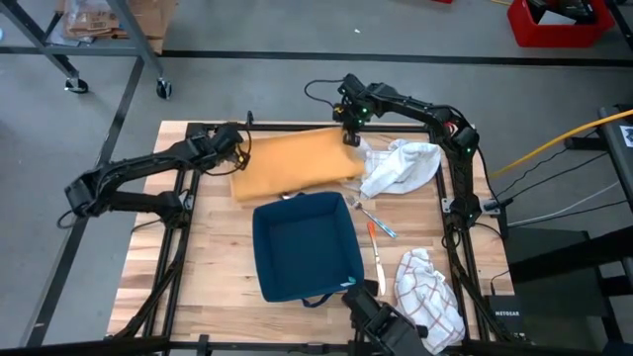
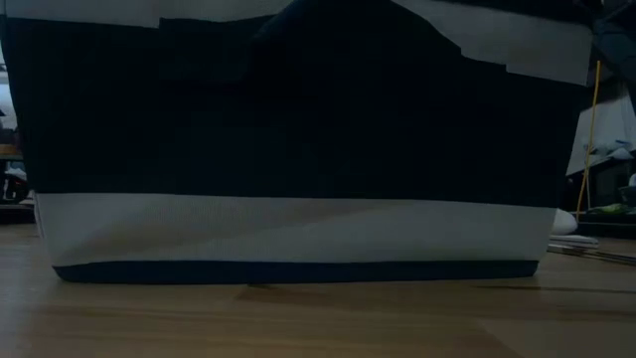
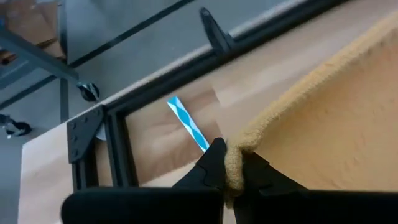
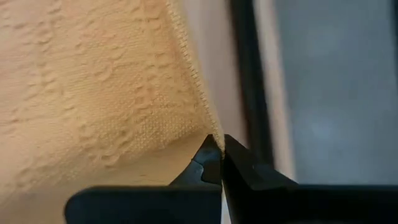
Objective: Fold towel
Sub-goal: Fold the yellow towel
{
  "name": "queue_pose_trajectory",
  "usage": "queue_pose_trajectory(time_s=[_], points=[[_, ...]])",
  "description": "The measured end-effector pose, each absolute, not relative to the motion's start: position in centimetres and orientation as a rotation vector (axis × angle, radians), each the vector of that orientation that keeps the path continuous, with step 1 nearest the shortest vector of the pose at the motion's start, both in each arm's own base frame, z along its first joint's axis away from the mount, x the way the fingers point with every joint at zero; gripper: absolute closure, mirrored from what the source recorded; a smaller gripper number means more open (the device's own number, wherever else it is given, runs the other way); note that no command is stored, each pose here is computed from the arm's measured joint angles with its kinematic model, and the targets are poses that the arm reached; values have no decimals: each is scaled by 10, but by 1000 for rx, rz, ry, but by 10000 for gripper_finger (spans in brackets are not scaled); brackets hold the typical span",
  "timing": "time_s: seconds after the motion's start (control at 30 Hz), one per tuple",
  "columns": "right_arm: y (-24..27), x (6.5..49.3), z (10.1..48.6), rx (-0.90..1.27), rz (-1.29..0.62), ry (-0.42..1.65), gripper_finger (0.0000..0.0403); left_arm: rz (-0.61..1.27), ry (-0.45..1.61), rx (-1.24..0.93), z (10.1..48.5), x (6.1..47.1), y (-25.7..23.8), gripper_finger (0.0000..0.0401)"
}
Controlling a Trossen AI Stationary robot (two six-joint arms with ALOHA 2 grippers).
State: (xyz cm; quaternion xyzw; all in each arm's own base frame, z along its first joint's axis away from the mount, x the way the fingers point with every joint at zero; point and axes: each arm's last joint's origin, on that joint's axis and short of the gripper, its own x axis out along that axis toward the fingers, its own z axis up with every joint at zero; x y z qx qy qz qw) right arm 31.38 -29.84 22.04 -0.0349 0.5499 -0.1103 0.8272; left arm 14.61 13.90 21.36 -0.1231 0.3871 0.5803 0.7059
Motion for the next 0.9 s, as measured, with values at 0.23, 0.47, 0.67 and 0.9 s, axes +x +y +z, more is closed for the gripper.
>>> queue_pose_trajectory(time_s=[0.23, 0.47, 0.67, 0.9], points=[[-309, 306, 223, -64, -273, 1152, 402, 1276, 847, -286, 215, 143, 146, 401], [-305, 305, 224, -58, -265, 1195, 402, 1220, 807, -264, 218, 146, 148, 401], [-299, 303, 238, -52, -217, 1266, 402, 1114, 867, -172, 226, 139, 140, 401], [-279, 306, 248, -15, -130, 1358, 402, 969, 881, -121, 233, 137, 131, 401]])
